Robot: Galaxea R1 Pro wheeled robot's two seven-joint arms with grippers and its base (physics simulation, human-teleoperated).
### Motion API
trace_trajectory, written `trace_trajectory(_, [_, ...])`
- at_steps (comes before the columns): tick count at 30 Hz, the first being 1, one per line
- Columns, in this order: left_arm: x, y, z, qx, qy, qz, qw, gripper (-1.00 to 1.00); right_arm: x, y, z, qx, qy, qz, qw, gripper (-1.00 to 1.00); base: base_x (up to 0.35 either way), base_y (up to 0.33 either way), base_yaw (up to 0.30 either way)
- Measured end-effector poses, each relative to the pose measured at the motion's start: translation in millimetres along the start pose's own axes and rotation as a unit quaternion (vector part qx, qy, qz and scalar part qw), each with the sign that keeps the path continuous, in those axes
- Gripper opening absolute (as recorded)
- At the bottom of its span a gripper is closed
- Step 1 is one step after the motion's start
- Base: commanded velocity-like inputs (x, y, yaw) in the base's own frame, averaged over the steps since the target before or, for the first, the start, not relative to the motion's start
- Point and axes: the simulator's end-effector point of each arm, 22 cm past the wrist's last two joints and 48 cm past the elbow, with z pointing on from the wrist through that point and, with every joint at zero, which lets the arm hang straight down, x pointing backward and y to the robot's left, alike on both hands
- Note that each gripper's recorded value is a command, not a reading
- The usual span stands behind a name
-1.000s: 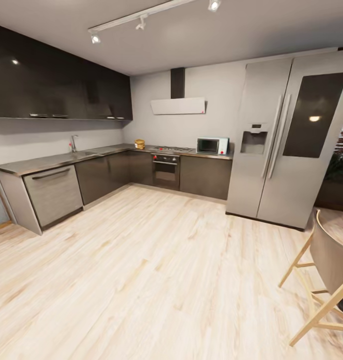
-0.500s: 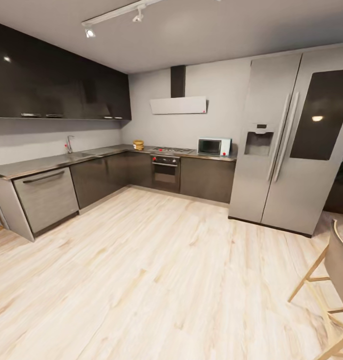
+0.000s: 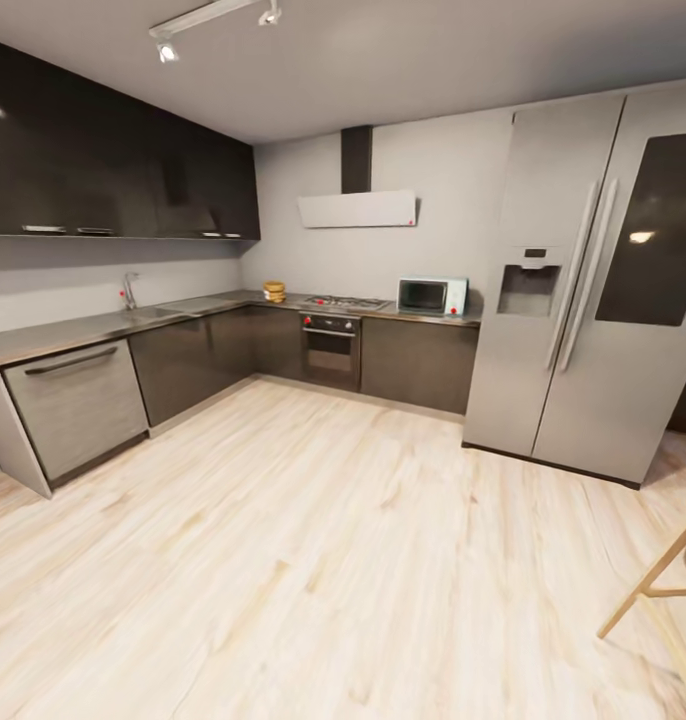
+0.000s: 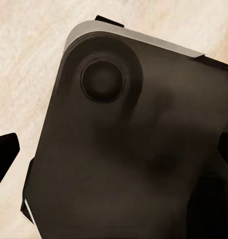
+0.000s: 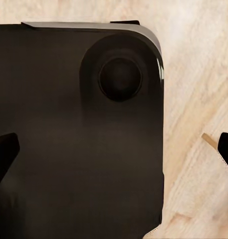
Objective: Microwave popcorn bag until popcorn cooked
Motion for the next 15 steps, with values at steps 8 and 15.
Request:
trace_trajectory(8, [2.1, -0.2, 0.0, 0.0, 0.005, 0.001, 1.0, 1.0, 0.0, 0.0, 0.0, 0.0, 0.0, 0.0, 1.0, 1.0, 0.326, 0.0, 0.0])
trace_trajectory(15, [2.2, -0.2, 0.0, 0.0, 0.005, 0.001, 1.0, 1.0, -0.5, 0.2, 0.0, 0.0, -0.001, 0.0, 1.0, 1.0, 0.328, 0.0, 0.0])
